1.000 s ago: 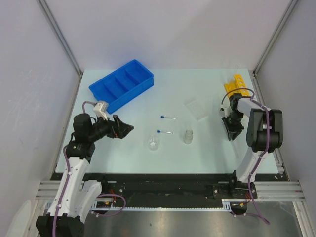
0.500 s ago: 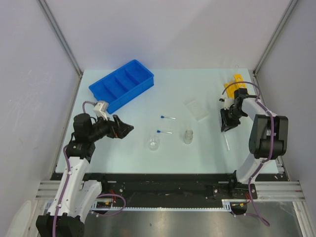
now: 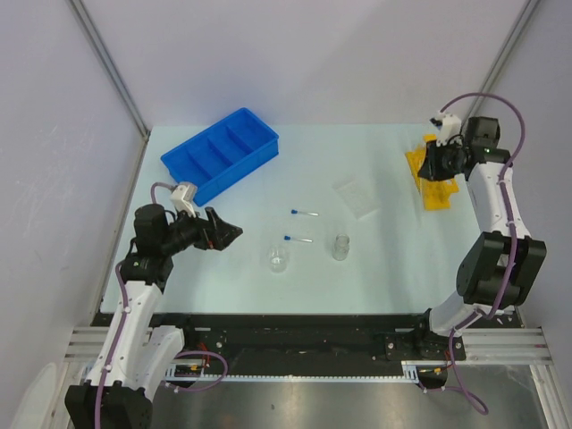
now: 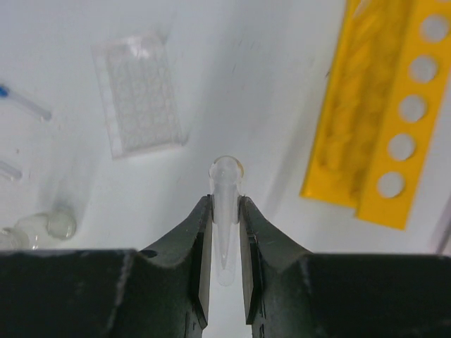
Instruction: Organize the chemistry lab equipment
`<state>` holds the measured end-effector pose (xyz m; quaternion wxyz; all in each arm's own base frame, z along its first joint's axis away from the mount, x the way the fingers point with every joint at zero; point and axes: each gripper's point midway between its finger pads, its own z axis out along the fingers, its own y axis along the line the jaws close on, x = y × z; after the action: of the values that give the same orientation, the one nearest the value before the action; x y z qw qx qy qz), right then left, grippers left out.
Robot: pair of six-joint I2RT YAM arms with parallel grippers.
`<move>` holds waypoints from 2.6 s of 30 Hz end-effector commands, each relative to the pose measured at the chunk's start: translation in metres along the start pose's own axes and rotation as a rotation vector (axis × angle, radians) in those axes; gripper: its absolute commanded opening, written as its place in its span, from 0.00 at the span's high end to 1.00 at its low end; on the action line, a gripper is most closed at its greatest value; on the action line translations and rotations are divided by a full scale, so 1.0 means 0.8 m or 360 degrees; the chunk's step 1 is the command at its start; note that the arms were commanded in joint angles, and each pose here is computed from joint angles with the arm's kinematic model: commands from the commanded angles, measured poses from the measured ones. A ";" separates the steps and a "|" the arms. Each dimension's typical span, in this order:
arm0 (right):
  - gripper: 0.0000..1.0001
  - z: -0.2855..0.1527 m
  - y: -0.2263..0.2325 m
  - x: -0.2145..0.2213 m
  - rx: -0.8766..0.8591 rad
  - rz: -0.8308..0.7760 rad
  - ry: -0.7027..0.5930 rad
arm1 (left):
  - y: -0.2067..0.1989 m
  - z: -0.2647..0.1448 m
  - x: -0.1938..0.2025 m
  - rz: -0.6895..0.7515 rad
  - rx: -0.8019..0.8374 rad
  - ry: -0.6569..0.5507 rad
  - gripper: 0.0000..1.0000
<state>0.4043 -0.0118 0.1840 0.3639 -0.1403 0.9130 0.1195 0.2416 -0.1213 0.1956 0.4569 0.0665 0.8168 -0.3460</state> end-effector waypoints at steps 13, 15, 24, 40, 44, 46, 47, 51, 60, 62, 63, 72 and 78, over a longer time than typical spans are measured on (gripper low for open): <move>0.85 -0.049 -0.076 -0.194 0.0223 -0.0001 -0.1009 | 0.001 0.009 0.001 -0.0015 0.0036 0.0032 0.00; 0.85 -0.043 -0.086 -0.203 0.0246 0.0001 -0.1073 | 0.003 0.010 0.003 -0.0026 0.0032 0.0045 0.00; 0.84 -0.014 -0.118 -0.215 0.0318 0.0066 -0.1176 | 0.006 0.012 0.003 -0.0029 0.0013 0.0048 0.00; 0.84 0.059 -0.140 -0.203 0.0369 0.0051 -0.1096 | 0.009 0.014 0.005 -0.0041 0.0008 0.0068 0.00; 0.84 0.072 -0.147 -0.204 0.0386 0.0041 -0.1057 | 0.010 0.015 0.007 -0.0047 0.0006 0.0075 0.00; 0.84 0.075 -0.148 -0.208 0.0386 0.0033 -0.1053 | 0.010 0.015 0.006 -0.0049 0.0003 0.0077 0.00; 0.84 0.075 -0.148 -0.209 0.0389 0.0032 -0.1053 | 0.010 0.015 0.007 -0.0048 0.0005 0.0078 0.00; 0.84 0.075 -0.149 -0.211 0.0394 0.0024 -0.1054 | 0.011 0.015 0.007 -0.0052 -0.0003 0.0079 0.00; 0.83 0.073 -0.153 -0.215 0.0420 0.0012 -0.1067 | 0.012 0.015 0.007 -0.0053 -0.0006 0.0080 0.00; 0.83 0.074 -0.155 -0.218 0.0425 0.0004 -0.1068 | 0.011 0.015 0.007 -0.0052 -0.0002 0.0082 0.00; 0.83 0.076 -0.155 -0.219 0.0426 0.0003 -0.1066 | 0.012 0.016 0.008 -0.0056 -0.0007 0.0084 0.00; 0.83 0.093 -0.164 -0.213 0.0453 -0.0011 -0.1022 | 0.014 0.017 0.009 -0.0059 -0.0016 0.0089 0.00; 0.83 0.105 -0.169 -0.203 0.0458 -0.0008 -0.0986 | 0.015 0.017 0.010 -0.0066 -0.0018 0.0095 0.00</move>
<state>0.6071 -0.0802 0.2094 0.6248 -0.0385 0.7787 0.0411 0.2494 -0.1213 0.1729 0.4162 0.0496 0.8387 -0.3478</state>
